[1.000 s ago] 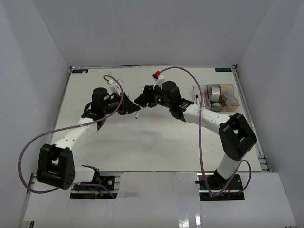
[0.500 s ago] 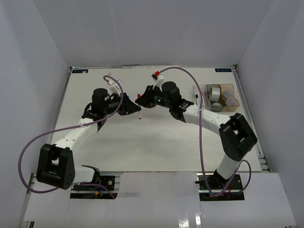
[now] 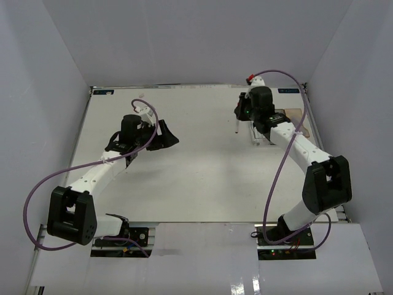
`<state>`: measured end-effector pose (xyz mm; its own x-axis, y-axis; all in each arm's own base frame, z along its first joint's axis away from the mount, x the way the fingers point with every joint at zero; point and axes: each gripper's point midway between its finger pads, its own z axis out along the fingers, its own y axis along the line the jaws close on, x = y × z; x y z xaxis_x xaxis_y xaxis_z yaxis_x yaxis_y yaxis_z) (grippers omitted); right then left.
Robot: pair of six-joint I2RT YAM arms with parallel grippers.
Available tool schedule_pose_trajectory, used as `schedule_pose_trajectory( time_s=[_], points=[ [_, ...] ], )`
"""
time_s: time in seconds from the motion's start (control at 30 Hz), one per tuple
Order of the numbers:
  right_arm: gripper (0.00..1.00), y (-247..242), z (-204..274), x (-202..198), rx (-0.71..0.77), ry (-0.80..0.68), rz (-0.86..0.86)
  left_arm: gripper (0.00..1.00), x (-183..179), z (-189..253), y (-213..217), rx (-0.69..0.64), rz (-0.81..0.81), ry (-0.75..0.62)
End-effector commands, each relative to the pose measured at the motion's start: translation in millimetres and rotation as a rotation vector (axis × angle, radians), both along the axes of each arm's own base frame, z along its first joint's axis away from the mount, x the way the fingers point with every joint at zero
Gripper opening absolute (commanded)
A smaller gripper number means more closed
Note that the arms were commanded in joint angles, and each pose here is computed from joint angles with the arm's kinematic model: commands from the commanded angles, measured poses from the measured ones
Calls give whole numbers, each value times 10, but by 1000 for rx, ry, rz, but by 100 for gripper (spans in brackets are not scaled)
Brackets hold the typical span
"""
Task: Sort the stationery into containers
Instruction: Place the pen in the storage box, then pick up the pen from the center of the board.
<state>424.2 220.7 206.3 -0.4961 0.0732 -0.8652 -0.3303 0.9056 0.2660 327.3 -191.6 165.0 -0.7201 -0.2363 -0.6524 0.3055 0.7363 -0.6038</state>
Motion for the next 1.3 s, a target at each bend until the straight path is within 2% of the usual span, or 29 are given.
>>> schedule_pose_trajectory(
  time_s=[0.0,0.1,0.23,0.53,0.67,0.77,0.8,0.93,0.97,1.1,1.2,1.23,1.27],
  points=[
    [8,-868,2,174,-274,10,-192,89,166,11,320,145,157,-10],
    [8,-1391,-193,368,-362,67,-290,91,198,-26,418,175,196,-1],
    [8,-1633,-356,480,-384,106,-341,91,215,-57,449,189,210,6],
    [8,-1767,-911,764,-429,211,-350,92,257,-89,577,221,254,13],
    [11,-1730,-931,837,-412,212,-336,93,266,-107,592,223,258,19],
    [23,-1692,-870,856,-392,202,-327,93,274,-120,588,221,256,25],
    [34,-1680,-849,855,-385,198,-324,93,274,-133,591,222,256,30],
    [58,-1630,-656,745,-350,179,-302,93,272,-195,577,224,249,50],
    [73,-1616,-599,709,-344,173,-297,93,275,-198,576,223,250,51],
    [77,-1646,-303,482,-322,139,-303,93,286,-243,594,234,259,63],
    [87,-1662,-4,195,-286,72,-307,93,294,-280,623,246,270,74],
    [89,-1677,256,57,-256,10,-316,93,296,-292,624,250,272,76],
    [94,-1682,190,-76,-247,12,-312,93,301,-323,639,256,279,85]
  ],
)
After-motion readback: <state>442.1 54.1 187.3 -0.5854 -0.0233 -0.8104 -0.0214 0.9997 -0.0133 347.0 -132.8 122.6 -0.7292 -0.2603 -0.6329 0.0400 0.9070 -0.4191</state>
